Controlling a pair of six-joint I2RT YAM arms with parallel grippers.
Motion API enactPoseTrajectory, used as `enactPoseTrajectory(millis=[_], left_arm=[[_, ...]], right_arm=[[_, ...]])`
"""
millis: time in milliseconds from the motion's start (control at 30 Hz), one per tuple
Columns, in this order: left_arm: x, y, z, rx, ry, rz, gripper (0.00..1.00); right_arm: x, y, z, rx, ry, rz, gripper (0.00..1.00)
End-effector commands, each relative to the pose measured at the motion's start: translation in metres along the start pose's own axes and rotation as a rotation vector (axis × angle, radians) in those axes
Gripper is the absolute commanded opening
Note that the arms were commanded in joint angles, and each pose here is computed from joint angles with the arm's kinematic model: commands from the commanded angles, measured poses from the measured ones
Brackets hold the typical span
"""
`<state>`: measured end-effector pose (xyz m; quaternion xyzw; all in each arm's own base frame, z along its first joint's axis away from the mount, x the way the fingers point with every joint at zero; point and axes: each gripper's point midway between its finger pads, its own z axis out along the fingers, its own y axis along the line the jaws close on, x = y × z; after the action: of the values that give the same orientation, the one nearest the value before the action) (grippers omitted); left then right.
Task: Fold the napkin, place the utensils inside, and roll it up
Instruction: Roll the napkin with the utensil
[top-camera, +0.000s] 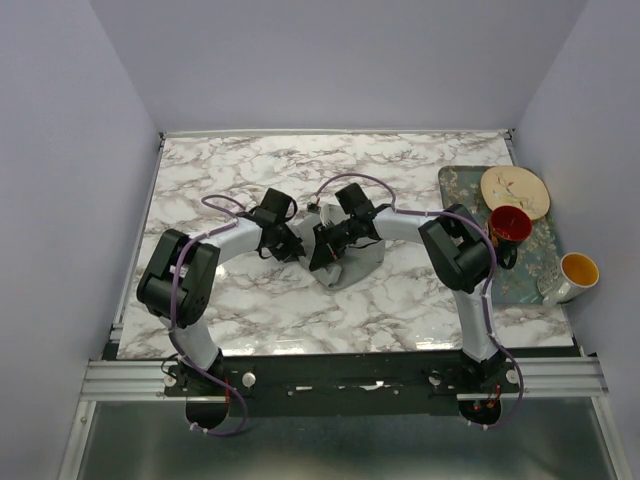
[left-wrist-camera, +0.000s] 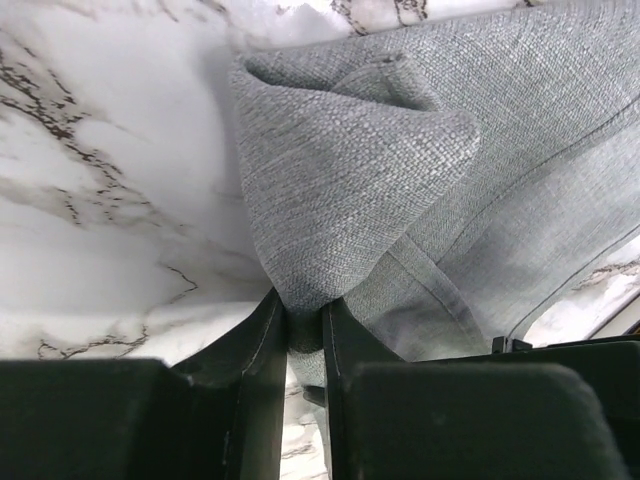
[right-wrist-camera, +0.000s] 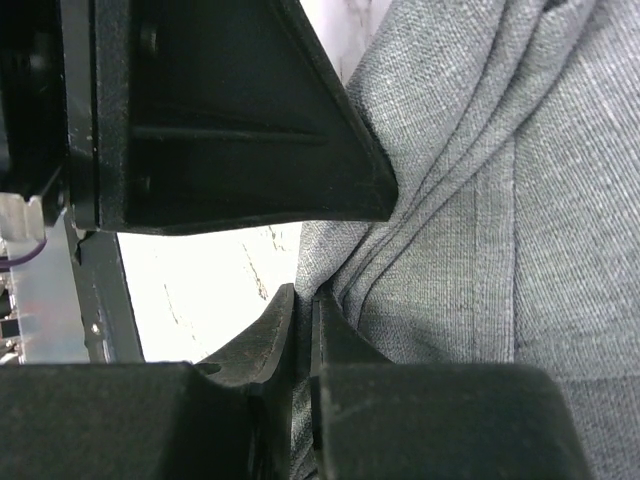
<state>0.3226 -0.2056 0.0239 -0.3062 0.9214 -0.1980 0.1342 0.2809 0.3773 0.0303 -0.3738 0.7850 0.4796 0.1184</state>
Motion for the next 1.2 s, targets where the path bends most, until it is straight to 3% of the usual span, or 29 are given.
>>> enactPoseTrajectory(millis=[0,33,100,133,200,300,567,700,800,833,933,1167], left_arm=[[-0.006,0.061,0.028,-0.208,-0.093,0.027,0.18],[-0.006,0.062,0.028,-0.210,-0.096,0.026,0.10],[-0.004,0.068,0.028,-0.220,-0.100,0.025,0.04],[-0.004,0.068,0.028,-0.222,-0.103,0.027,0.00],[-0.004,0.071,0.025,-0.232,-0.112,0.029,0.00],[-0.004,0.070,0.022,-0.234,-0.119,0.025,0.00],[-0.003,0.064,0.017,-0.230,-0.136,0.020,0.00],[-0.004,0.062,0.018,-0.235,-0.135,0.025,0.00],[-0.006,0.061,0.016,-0.232,-0.142,0.027,0.00],[-0.006,0.060,0.015,-0.233,-0.145,0.029,0.00],[-0.006,0.059,0.016,-0.230,-0.139,0.030,0.00],[-0.005,0.057,0.017,-0.227,-0.127,0.033,0.00]], right_arm=[[0.012,0.004,0.001,-0.039,0.025,0.019,0.06],[0.011,0.005,0.000,-0.036,0.024,0.018,0.08],[0.010,0.004,-0.002,-0.011,0.021,0.029,0.14],[0.007,0.006,-0.006,0.007,0.021,0.035,0.22],[0.003,0.004,-0.012,0.075,0.012,0.064,0.31],[-0.001,0.011,-0.029,0.171,-0.012,0.129,0.51],[0.000,0.030,-0.062,0.283,-0.074,0.141,0.56],[-0.005,0.033,-0.065,0.348,-0.063,0.073,0.50],[0.007,0.036,-0.055,0.292,-0.031,0.111,0.24],[0.017,0.030,-0.050,0.285,-0.009,0.135,0.12],[0.022,0.030,-0.044,0.255,-0.036,0.138,0.05],[0.061,-0.010,-0.034,0.369,0.019,0.163,0.01]])
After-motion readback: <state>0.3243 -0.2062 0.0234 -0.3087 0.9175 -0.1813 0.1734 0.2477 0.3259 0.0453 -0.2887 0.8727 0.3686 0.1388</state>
